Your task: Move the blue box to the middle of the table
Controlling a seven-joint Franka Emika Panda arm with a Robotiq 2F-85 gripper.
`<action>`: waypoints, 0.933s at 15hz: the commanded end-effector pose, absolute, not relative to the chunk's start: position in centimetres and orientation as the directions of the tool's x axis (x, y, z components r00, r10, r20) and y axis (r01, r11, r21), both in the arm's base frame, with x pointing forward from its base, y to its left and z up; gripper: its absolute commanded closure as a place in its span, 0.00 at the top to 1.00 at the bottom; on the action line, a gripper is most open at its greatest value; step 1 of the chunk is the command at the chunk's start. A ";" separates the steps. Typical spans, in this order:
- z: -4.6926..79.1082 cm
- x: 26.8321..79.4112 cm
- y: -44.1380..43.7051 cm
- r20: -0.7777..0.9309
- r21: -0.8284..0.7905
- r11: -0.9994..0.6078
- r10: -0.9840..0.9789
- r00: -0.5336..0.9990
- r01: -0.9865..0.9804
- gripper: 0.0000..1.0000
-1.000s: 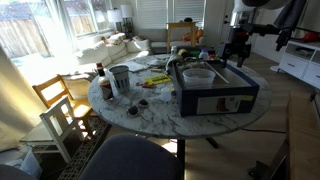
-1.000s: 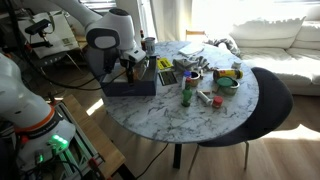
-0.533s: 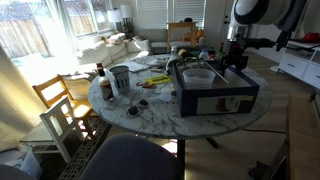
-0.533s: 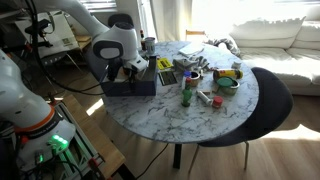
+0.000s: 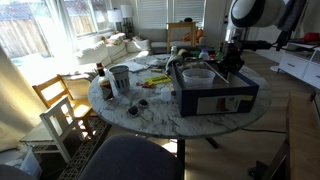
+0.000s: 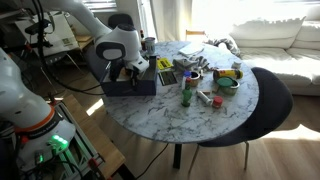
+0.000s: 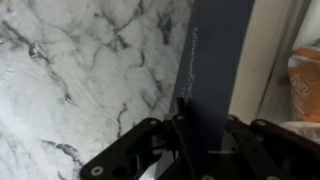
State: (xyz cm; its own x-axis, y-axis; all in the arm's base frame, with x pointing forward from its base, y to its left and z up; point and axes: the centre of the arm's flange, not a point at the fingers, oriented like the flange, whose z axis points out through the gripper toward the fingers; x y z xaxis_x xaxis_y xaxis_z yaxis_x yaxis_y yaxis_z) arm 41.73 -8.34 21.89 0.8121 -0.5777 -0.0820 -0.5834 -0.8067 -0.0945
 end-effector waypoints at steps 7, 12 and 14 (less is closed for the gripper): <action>26.2 42.1 -9.4 -0.052 -0.150 -0.761 -0.631 0.774 -0.631 0.00; 30.4 43.1 -11.2 -0.127 -0.251 -0.690 -0.672 0.730 -0.679 0.00; 31.4 43.8 -11.9 -0.165 -0.276 -0.650 -0.693 0.701 -0.708 0.00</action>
State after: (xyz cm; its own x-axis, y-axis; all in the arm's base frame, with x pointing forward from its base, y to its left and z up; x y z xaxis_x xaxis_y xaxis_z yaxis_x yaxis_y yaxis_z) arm 42.88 -10.53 28.70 0.7360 -0.6660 -0.1213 -0.6749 -0.7077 -0.2092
